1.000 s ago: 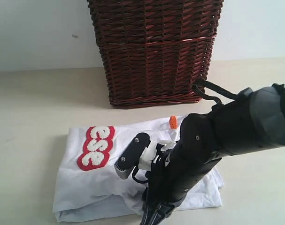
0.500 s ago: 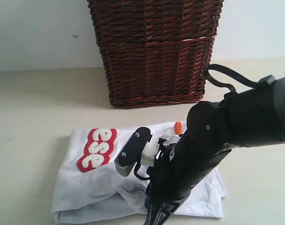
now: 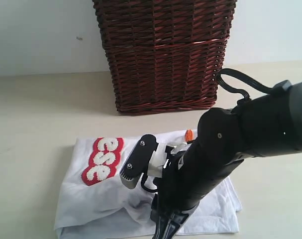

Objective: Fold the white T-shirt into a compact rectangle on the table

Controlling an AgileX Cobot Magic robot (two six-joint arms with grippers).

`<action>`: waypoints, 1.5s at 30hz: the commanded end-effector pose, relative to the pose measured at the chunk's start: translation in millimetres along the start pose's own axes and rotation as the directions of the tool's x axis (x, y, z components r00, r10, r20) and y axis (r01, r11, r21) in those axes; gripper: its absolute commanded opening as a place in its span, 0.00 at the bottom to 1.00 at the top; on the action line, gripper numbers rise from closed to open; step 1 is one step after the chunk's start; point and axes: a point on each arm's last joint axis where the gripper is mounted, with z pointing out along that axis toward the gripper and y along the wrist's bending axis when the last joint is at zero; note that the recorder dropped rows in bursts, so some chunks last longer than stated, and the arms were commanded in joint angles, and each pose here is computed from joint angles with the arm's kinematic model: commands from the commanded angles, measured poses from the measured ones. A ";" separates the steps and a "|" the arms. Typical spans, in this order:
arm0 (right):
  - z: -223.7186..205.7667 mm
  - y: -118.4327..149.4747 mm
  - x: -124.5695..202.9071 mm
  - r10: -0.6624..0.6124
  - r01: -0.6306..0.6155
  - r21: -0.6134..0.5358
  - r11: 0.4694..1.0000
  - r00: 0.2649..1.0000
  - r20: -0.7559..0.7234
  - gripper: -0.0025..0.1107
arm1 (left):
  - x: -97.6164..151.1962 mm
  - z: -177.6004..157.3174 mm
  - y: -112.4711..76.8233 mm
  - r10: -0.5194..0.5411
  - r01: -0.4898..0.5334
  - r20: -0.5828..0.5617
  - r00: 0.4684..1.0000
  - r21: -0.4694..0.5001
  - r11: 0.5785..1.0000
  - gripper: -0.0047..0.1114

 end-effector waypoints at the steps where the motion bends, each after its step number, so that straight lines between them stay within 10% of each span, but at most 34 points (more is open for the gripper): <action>1: 0.5 -0.8 -0.8 -0.027 0.027 0.017 1.000 1.000 0.014 0.04 | -0.2 0.3 -0.1 0.002 -0.002 0.001 1.000 0.002 1.000 0.04; 18: -51.4 -9.4 38.4 -0.462 0.507 -0.024 0.861 0.763 -0.453 0.03 | -0.2 0.3 -0.1 0.002 -0.002 0.001 1.000 0.002 1.000 0.04; 29: -78.6 -16.0 39.8 -0.267 0.397 0.194 0.897 0.836 -0.479 0.52 | -0.2 0.3 -0.1 0.002 -0.002 0.001 1.000 0.002 1.000 0.04; 34: -93.3 -10.8 2.1 -0.204 0.175 0.269 0.947 0.975 0.085 0.47 | -0.2 0.3 -0.1 0.002 -0.002 0.001 1.000 0.002 1.000 0.04; 38: -21.0 -3.2 9.3 -0.176 0.174 -0.051 0.983 0.983 -0.042 0.25 | -0.2 0.3 -0.1 0.002 -0.002 0.001 1.000 0.002 1.000 0.04; 45: 24.6 -7.1 12.2 0.040 -0.052 -0.118 0.992 0.994 -0.104 0.08 | -0.2 0.3 -0.1 0.002 -0.002 0.001 1.000 0.002 1.000 0.04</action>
